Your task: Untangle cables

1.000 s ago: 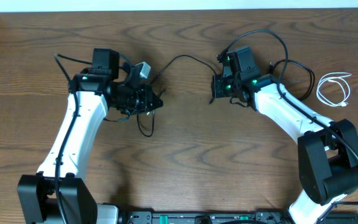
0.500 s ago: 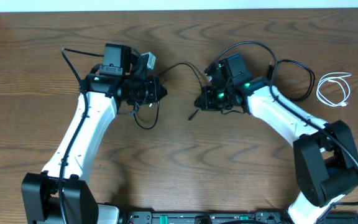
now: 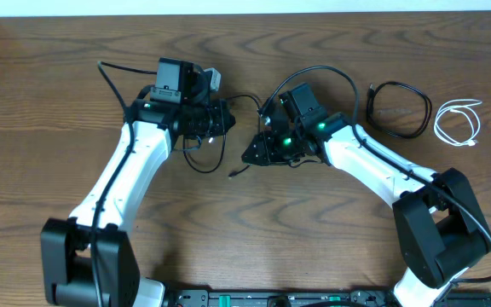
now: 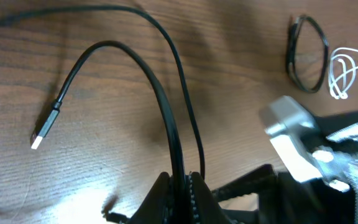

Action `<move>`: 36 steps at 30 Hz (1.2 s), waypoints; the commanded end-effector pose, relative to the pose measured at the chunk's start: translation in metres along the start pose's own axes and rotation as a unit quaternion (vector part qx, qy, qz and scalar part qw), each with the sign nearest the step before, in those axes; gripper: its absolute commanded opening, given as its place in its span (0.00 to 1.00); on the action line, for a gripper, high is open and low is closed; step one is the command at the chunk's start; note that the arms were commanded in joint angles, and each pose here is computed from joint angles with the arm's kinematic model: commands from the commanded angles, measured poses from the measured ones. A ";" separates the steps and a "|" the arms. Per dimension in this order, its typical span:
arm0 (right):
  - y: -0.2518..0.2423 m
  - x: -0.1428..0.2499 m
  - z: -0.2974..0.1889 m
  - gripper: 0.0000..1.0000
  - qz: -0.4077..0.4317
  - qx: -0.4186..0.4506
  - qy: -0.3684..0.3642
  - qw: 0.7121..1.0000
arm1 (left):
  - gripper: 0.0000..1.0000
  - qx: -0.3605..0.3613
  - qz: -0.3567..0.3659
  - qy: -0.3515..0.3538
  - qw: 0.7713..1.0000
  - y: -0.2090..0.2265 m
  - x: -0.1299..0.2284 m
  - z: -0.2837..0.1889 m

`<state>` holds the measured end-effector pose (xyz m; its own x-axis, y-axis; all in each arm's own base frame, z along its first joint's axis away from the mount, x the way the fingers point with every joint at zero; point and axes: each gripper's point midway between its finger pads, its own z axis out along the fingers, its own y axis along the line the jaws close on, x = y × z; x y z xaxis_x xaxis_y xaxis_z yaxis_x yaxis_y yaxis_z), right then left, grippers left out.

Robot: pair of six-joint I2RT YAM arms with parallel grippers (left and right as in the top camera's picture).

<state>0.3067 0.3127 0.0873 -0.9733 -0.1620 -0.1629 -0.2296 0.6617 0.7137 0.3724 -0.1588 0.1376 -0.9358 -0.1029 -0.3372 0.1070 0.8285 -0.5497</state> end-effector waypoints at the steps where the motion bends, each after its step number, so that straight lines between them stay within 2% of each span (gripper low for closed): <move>1: 0.000 0.001 -0.002 0.43 0.003 -0.011 0.006 1.000 | 0.08 -0.013 -0.015 0.019 1.000 0.013 0.008 0.016; 4: -0.005 0.002 -0.004 0.56 0.012 -0.005 0.009 1.000 | 0.08 -0.017 -0.022 0.031 0.999 0.020 0.011 0.028; 10: -0.024 0.006 -0.006 0.63 0.012 0.042 0.010 0.999 | 0.09 -0.012 -0.020 0.031 0.999 0.024 0.008 0.041; 12: -0.027 0.004 -0.008 0.64 0.008 0.043 0.007 0.999 | 0.16 -0.009 -0.014 0.026 1.000 0.021 0.005 0.042; 13: -0.030 0.001 -0.011 0.65 0.009 0.043 0.003 0.999 | 0.23 -0.007 -0.011 0.024 1.000 0.019 0.004 0.043; 16: -0.040 -0.008 -0.020 0.66 0.022 0.046 -0.010 0.999 | 0.28 -0.002 0.001 0.022 1.000 0.012 0.005 0.047; 18: -0.049 -0.014 -0.027 0.66 0.033 0.049 -0.021 0.998 | 0.41 0.001 0.010 0.022 1.000 0.007 0.005 0.050; 21: -0.062 -0.022 -0.038 0.67 0.049 0.053 -0.035 0.997 | 0.51 0.001 0.025 0.030 0.999 0.000 0.011 0.060; 23: -0.071 -0.027 -0.047 0.67 0.044 0.056 -0.045 0.996 | 0.52 -0.005 0.034 0.041 0.999 -0.002 0.018 0.068; 25: -0.083 -0.032 -0.055 0.73 0.044 0.068 -0.055 0.995 | 0.52 -0.024 0.038 0.051 0.998 0.001 0.026 0.075; 31: -0.131 -0.043 -0.081 0.78 0.080 0.149 -0.092 0.981 | 0.53 -0.105 0.058 0.069 0.990 0.016 0.045 0.090; 36: -0.156 -0.050 -0.102 0.81 0.105 0.177 -0.117 0.972 | 0.54 -0.131 0.075 0.086 0.985 0.019 0.059 0.106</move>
<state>0.3840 0.1647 0.0589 -0.9730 0.1218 -0.1959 -0.0006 0.8479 0.5301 0.3589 -0.2127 0.0455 -0.9613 0.0780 -0.2641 0.1737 0.9159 -0.3618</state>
